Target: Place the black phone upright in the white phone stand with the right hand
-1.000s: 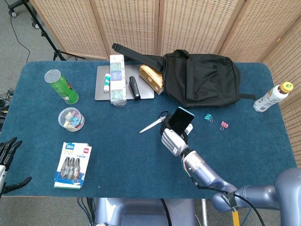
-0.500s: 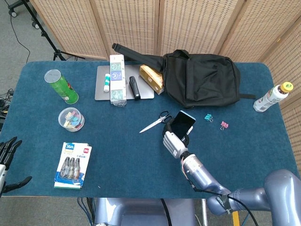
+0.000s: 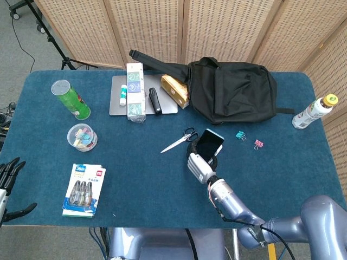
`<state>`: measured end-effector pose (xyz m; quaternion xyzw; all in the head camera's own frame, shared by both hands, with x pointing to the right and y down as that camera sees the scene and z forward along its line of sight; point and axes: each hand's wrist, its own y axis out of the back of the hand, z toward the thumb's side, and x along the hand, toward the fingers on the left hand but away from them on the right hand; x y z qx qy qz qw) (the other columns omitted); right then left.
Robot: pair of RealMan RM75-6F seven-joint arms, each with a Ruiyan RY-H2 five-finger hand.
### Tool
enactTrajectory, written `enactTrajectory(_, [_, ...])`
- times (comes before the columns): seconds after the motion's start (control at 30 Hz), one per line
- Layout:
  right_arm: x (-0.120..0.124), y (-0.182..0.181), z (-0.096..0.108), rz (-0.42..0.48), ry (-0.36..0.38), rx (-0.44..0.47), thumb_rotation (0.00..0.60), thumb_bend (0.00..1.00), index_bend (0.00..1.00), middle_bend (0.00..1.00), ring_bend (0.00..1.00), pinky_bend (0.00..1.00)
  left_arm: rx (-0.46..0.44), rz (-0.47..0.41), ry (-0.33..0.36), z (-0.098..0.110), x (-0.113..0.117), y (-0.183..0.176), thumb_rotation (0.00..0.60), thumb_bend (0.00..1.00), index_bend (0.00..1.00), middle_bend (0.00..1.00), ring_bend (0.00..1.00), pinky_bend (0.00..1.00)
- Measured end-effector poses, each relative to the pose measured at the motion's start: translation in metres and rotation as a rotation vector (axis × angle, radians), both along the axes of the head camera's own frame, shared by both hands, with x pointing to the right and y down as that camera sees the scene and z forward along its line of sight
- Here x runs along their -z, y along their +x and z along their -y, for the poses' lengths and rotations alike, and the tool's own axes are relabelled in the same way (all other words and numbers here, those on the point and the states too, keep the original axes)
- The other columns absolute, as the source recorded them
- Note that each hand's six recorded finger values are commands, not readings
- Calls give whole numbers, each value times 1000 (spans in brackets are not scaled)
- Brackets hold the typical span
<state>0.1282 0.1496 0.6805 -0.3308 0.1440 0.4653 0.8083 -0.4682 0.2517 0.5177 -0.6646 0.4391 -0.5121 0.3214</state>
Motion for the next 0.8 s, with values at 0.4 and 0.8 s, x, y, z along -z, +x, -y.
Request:
enactTrajectory(0.4, [-7,0,-10,-30,-3,39,600,517,538,224,333,386,0,-1,-1,0,0,0,600,0,0,0,0,0])
enactTrajectory(0.8, [-7,5,-10,-47,5,-1,600,383,192,0,0,185,1,-1,-3,0,0,0,600,0,0,0,0,0])
